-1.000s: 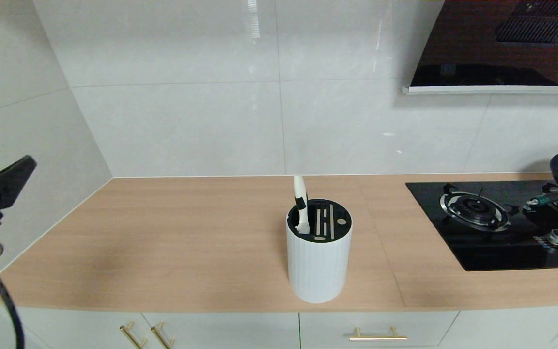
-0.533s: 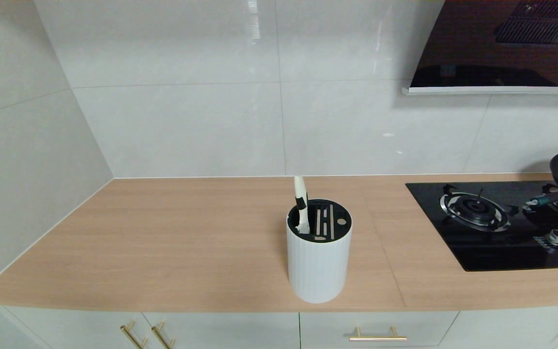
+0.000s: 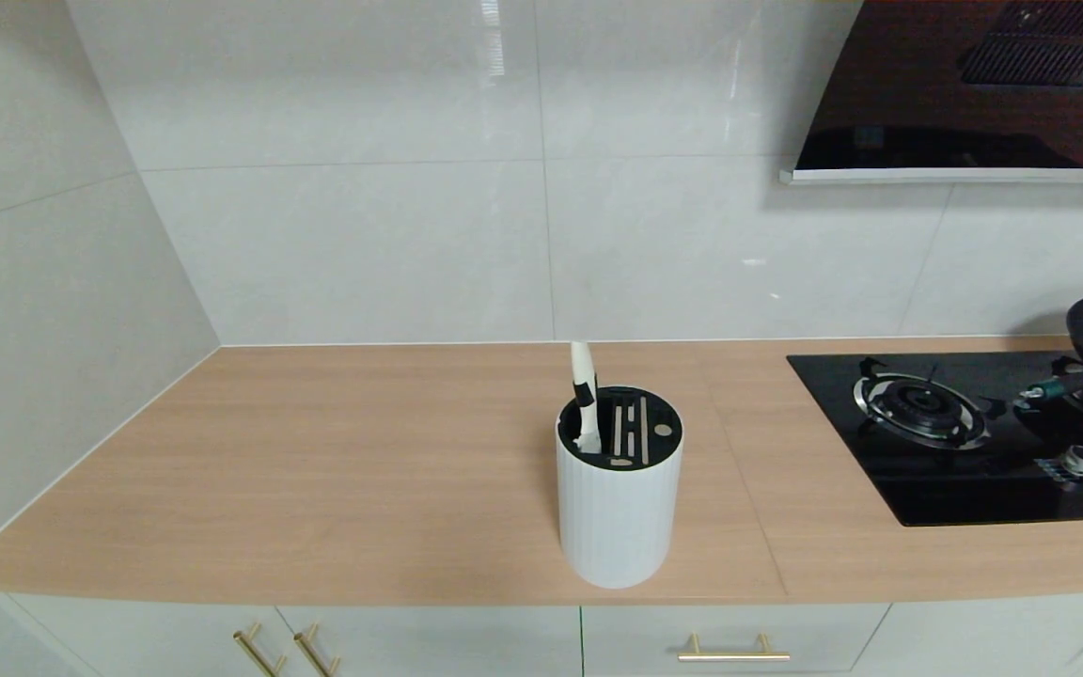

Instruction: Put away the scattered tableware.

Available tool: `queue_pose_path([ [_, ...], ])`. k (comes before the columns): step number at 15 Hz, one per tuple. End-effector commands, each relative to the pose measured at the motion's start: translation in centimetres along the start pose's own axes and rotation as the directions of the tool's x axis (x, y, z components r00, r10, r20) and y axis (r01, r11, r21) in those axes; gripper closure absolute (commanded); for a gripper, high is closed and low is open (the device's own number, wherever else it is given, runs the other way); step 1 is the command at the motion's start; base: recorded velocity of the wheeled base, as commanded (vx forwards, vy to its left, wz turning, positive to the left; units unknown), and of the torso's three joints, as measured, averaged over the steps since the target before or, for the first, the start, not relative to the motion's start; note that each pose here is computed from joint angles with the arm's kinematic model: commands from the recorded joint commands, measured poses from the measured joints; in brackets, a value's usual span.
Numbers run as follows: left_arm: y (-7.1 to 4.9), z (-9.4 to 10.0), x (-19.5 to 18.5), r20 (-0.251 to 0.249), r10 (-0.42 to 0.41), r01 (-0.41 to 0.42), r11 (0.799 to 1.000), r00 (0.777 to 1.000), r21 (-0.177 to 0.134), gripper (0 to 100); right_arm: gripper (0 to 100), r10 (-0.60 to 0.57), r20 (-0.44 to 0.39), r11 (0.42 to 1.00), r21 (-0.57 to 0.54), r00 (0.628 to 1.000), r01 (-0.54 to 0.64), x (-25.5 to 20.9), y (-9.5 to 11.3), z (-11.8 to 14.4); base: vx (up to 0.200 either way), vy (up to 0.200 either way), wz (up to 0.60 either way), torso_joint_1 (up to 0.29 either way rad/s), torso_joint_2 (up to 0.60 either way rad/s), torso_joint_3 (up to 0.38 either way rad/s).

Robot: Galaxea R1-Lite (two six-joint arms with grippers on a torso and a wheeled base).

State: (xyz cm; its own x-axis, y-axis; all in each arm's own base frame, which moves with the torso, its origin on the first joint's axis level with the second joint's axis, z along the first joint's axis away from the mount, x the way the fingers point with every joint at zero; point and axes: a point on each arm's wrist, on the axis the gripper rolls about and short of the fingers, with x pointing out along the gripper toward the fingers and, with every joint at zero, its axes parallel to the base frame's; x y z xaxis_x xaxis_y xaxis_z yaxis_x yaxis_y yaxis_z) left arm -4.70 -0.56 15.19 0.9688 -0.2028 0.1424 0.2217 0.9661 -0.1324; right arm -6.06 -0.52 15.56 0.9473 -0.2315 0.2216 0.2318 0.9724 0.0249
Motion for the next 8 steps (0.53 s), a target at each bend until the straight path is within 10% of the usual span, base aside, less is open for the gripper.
queue_pose_path([
  [1, 0.2, -2.0, -0.4, -0.006, -0.050, 0.050, 0.999, 0.999, -0.001, 0, 0, -0.024, -0.020, 1.000, -0.006, 1.000, 0.023, 0.1, 0.0, -0.9, 0.000, 0.000, 0.00, 0.000, 0.00, 0.000],
  [4, 0.7, -3.0, 0.0, -0.015, 0.079, -0.078, 0.997, 0.997, 0.013, 0, 0, -0.079, -0.092, 0.997, -0.032, 0.993, 0.077, 1.0, 0.2, -3.8, 0.000, 0.000, 0.00, 0.000, 0.00, 0.000],
  [7, 1.9, -7.2, 1.2, -0.069, 0.163, -0.146, 0.969, 0.984, 0.199, 0, 0, -0.093, -0.062, 0.995, -0.052, 0.994, 0.090, 1.8, 0.4, -6.2, 0.000, 0.000, 0.00, 0.000, 0.00, 0.000],
  [8, 1.9, -7.5, 1.2, -0.103, 0.167, -0.144, 0.968, 0.981, 0.206, 0, 0, -0.093, -0.072, 0.994, -0.072, 0.993, 0.088, 2.0, 0.5, -7.1, 0.000, 0.000, 0.00, 0.000, 0.00, 0.000],
])
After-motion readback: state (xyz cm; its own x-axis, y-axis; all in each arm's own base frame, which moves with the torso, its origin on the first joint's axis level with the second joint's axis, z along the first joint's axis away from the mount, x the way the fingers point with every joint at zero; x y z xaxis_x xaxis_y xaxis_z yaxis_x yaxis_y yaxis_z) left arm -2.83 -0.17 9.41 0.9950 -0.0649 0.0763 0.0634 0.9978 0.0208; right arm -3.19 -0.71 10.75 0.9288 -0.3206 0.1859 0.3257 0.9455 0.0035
